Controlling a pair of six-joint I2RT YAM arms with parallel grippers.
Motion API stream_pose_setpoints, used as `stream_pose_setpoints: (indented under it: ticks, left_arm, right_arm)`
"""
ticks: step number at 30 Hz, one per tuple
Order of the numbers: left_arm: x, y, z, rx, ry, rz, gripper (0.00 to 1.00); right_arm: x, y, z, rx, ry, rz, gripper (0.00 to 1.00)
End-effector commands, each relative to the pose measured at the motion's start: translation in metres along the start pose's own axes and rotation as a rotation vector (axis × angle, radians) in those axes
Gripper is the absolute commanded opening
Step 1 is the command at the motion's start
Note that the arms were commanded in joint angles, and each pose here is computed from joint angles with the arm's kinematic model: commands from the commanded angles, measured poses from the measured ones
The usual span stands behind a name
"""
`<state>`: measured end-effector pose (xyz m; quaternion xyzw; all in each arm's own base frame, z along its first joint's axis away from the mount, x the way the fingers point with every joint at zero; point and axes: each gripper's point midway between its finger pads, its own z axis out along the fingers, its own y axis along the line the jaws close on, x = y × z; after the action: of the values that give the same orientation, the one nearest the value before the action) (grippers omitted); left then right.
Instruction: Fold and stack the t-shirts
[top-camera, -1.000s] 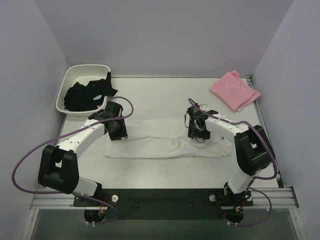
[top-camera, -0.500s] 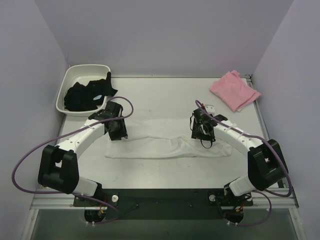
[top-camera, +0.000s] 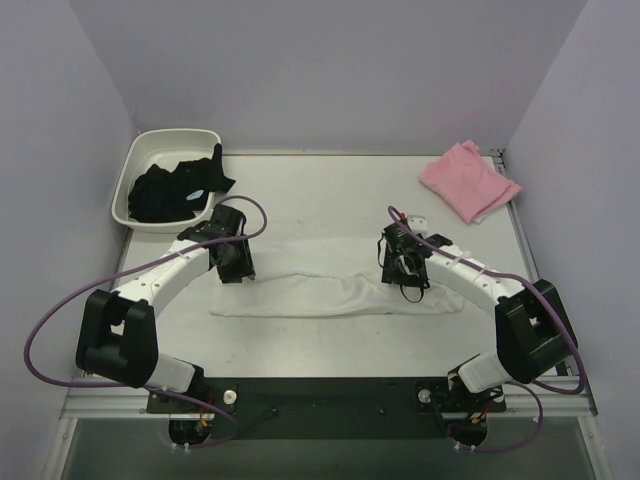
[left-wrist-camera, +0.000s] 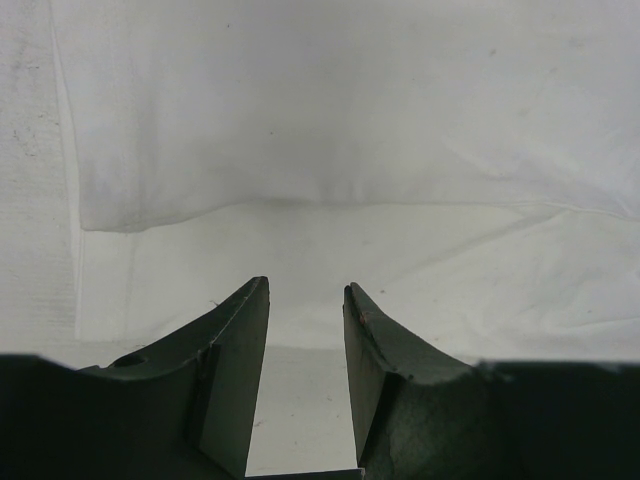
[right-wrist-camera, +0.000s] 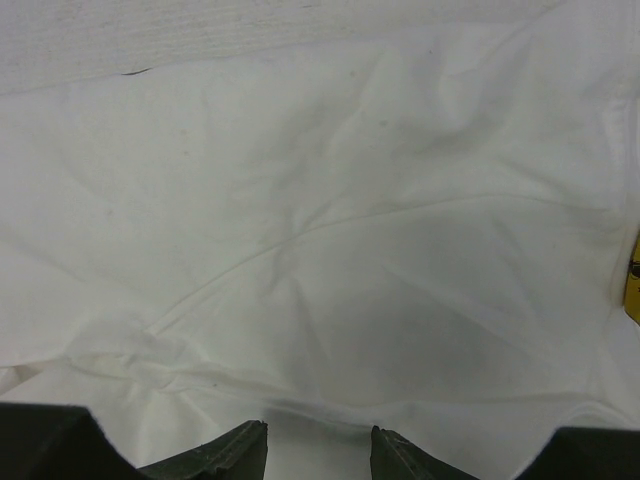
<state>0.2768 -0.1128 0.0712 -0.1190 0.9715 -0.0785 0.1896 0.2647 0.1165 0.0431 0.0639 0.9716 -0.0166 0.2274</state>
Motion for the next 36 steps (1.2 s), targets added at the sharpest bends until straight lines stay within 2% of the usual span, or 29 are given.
stream_pose_setpoints:
  ticks: [1,6,21,24,25,26,27,28,36]
  left_arm:
    - [-0.012,-0.005,-0.008,0.026,-0.052,0.002,0.46]
    - [-0.013,-0.007,-0.008,0.033,-0.054,0.003,0.46]
    - [-0.012,-0.005,-0.008,0.023,-0.052,0.005,0.46]
    - [-0.012,-0.004,-0.008,0.022,-0.051,0.005,0.46]
    - [-0.012,-0.004,-0.008,0.021,-0.05,0.005,0.46]
    - [-0.011,-0.004,-0.007,0.022,-0.048,0.005,0.46]
    - [-0.011,-0.004,-0.007,0.022,-0.048,0.004,0.46]
    - [-0.011,-0.004,-0.006,0.022,-0.046,0.004,0.46]
    - [-0.011,-0.005,-0.006,0.024,-0.046,0.002,0.46]
  right_arm:
    - [-0.006,-0.012,-0.007,0.056,-0.028,-0.004,0.45]
    - [-0.008,-0.026,-0.006,0.098,-0.037,0.0,0.45]
    - [0.007,-0.023,0.02,0.101,0.028,-0.002,0.43]
    - [0.01,-0.023,0.023,0.096,0.036,0.005,0.31]
    - [0.01,-0.022,0.023,0.095,0.036,0.006,0.19]
    - [0.01,-0.021,0.023,0.089,0.036,0.007,0.13]
    - [0.01,-0.022,0.023,0.09,0.038,0.009,0.02]
    - [0.011,-0.022,0.023,0.089,0.038,0.009,0.0]
    - [0.003,-0.01,-0.001,0.046,-0.02,-0.019,0.0]
